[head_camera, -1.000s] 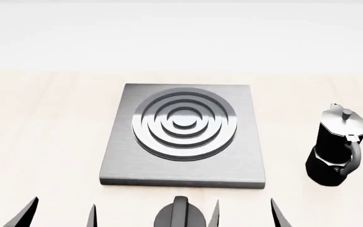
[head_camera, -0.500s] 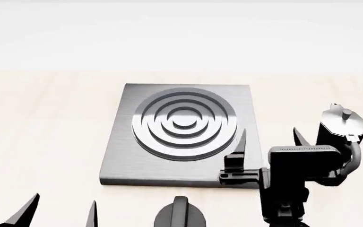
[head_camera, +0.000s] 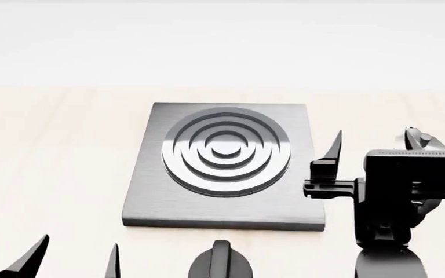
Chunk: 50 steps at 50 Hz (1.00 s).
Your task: Put the moka pot on the stove.
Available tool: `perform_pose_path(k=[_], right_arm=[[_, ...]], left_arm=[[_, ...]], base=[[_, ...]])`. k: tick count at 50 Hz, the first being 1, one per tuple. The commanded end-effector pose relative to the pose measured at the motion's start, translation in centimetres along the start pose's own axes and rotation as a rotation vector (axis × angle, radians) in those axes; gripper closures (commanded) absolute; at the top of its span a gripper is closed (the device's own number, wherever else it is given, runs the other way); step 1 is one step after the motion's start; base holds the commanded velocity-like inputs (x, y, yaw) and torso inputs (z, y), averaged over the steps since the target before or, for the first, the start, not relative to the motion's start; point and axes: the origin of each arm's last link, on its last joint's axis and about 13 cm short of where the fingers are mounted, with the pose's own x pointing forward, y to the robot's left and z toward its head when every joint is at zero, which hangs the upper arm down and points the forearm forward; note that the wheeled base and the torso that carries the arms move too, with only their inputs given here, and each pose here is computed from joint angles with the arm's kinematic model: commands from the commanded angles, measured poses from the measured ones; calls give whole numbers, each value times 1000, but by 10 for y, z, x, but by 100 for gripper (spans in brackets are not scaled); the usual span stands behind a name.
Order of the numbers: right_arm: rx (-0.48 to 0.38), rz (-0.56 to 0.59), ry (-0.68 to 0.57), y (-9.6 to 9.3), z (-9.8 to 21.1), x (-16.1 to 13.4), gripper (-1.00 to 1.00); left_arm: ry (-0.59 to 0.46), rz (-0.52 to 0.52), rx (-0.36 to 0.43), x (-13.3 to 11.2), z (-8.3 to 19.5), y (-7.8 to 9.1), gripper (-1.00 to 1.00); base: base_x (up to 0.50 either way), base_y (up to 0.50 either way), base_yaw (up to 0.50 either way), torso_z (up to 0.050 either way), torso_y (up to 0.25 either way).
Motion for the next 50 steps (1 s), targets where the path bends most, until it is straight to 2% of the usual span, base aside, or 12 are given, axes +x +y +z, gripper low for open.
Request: perform_pose_path(k=[1, 15, 22, 32, 50], right_arm=[[-35, -21, -31, -9, 17, 0, -100], [-64, -71, -19, -23, 18, -2, -100], [-43, -102, 3, -33, 19, -5, -100], [50, -112, 51, -50, 14, -12, -100], [188, -12, 129, -62, -4, -15, -100]], left_arm=[[4, -1, -3, 2, -1, 1, -100], [3, 1, -6, 2, 0, 2, -100], [3, 4, -6, 2, 0, 3, -100], [4, 4, -11, 1, 0, 4, -100], [4, 12, -12, 2, 0, 5, -100]], base=[[0, 0, 0, 0, 0], [0, 0, 0, 0, 0], [0, 0, 0, 0, 0], [0, 0, 0, 0, 0], [0, 0, 0, 0, 0]])
